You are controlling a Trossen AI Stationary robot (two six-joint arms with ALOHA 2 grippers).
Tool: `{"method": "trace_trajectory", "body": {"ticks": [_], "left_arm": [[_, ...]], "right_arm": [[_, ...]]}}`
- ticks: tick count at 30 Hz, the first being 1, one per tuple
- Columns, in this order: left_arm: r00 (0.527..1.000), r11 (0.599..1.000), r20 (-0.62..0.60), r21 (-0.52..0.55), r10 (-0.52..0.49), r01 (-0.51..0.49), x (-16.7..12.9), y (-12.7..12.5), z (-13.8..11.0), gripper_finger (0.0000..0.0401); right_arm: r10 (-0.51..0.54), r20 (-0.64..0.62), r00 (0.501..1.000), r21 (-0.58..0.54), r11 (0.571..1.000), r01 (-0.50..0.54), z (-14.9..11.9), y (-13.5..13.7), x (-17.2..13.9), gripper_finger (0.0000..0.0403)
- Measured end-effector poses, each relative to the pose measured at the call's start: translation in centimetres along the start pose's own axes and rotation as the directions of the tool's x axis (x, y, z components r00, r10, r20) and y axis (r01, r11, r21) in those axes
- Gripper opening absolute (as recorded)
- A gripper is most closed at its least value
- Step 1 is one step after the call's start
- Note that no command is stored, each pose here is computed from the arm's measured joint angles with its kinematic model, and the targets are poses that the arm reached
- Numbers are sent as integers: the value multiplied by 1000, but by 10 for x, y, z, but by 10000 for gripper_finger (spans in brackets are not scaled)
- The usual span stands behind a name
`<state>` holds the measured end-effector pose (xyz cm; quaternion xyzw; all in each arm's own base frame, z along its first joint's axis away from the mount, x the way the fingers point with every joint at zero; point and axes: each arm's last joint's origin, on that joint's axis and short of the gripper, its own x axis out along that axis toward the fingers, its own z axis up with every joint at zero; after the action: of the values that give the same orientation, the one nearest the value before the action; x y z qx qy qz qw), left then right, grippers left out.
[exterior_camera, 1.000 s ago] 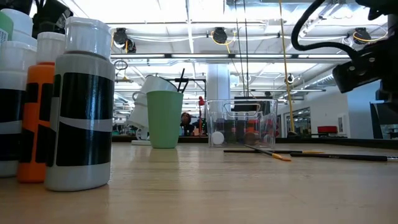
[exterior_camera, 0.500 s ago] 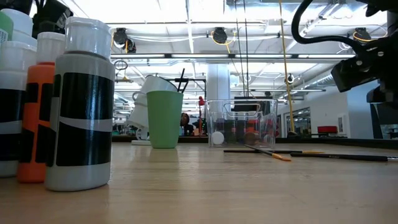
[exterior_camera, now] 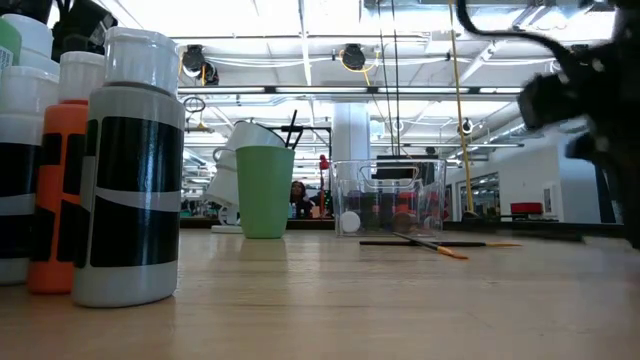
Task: Pick & Place Paint Supplies
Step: Put the silver paintbrush into the green cup
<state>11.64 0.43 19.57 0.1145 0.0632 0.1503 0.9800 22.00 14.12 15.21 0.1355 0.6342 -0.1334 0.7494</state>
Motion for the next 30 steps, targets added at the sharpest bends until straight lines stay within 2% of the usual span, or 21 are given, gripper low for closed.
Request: {"method": "trace_trajectory", "body": {"ticks": [4,7,10,12,16,18,21,23,27,30], "left_arm": [[1000,1000,0,-5,0,0,0,0,0,8],[1000,1000,0,4,0,0,0,0,0,8],[1000,1000,0,10,0,0,0,0,0,8],[1000,1000,5,1,-13,13,0,0,0,8],[979,982,87,-11,-187,188,2,-6,6,8],[951,961,137,14,-276,277,4,-9,10,8],[926,945,197,13,-323,327,6,-13,15,8],[920,942,213,-2,-329,337,8,-15,17,8],[912,939,232,20,-339,344,13,-19,19,8],[893,932,276,35,-357,362,16,-21,23,17]], "right_arm": [[47,135,990,-29,999,-43,1,4,-16,2],[114,290,950,-96,991,-90,4,11,-30,1],[157,454,877,-169,982,-88,11,18,-42,1],[209,556,805,-221,970,-99,21,23,-51,1],[300,690,659,-331,940,-82,49,26,-64,1],[351,729,588,-386,920,-70,64,23,-71,1],[424,743,517,-468,882,-51,83,14,-77,0],[450,741,499,-496,867,-45,93,7,-77,0],[440,759,481,-490,872,-25,118,-8,-65,0],[450,783,429,-509,861,26,133,-14,-57,0]]}}
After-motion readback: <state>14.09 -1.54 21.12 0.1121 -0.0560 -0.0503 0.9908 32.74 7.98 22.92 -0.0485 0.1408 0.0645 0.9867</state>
